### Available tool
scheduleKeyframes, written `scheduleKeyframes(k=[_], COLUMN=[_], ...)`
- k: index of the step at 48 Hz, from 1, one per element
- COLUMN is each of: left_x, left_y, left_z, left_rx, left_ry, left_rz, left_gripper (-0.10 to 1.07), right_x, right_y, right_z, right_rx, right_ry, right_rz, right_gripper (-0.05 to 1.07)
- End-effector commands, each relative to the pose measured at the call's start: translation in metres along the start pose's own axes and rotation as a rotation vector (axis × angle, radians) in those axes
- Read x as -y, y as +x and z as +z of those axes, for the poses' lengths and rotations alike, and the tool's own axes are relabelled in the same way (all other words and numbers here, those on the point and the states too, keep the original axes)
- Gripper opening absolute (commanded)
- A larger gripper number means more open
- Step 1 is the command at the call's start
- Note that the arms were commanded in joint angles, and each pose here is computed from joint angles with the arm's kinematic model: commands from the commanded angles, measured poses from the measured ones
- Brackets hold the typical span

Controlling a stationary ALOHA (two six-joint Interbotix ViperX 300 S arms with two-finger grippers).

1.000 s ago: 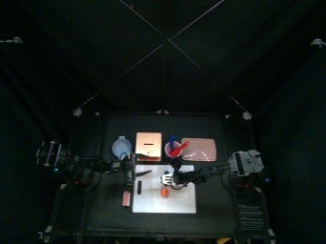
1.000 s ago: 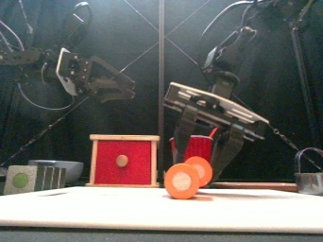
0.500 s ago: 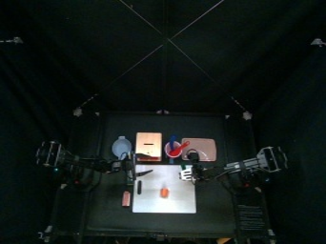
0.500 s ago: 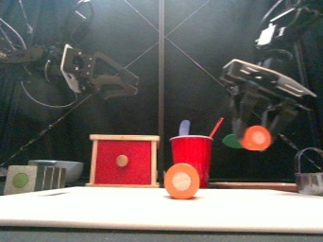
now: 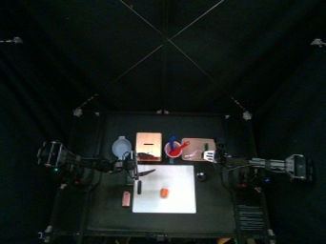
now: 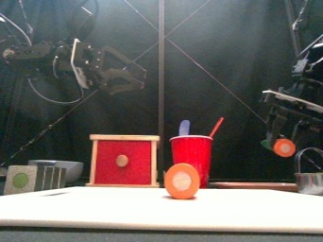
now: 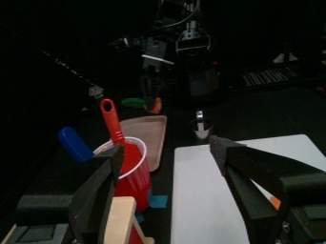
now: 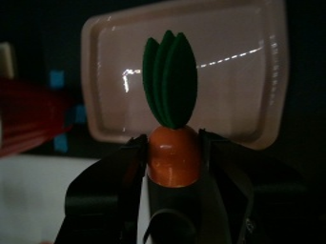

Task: Place carrot top in plate

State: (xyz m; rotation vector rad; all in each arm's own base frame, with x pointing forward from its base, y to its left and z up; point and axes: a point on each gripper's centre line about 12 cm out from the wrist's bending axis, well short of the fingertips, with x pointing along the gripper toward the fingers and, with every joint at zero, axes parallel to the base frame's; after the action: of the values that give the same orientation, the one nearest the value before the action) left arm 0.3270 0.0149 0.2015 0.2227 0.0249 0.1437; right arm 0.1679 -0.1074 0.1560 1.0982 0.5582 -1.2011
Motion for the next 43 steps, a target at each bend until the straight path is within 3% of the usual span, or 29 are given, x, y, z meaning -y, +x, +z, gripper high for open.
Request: scheduleKeyframes(k=[1, 26, 43], left_x=[-0.004, -0.006, -0.006], left_y=[0.008, 0.007, 0.006], left_z=[0.009, 0.006, 0.006], left_rx=[0.032, 0.021, 0.022], left_ry=[-0.003, -0.002, -0.001], left_rz=[0.016, 0.023, 0.022], left_gripper=[1.02, 1.02, 1.02], right_x=[0.003, 0.018, 0.019], right_y=[0.006, 0.032, 0.032], right_z=[0.009, 0.029, 0.031], right_rx=[0.004, -0.046, -0.036], right_ry=[0.018, 0.0, -0.01], right_rz=[-0.019, -0.152, -0.152], right_gripper=[0.69, 0.72, 0.94])
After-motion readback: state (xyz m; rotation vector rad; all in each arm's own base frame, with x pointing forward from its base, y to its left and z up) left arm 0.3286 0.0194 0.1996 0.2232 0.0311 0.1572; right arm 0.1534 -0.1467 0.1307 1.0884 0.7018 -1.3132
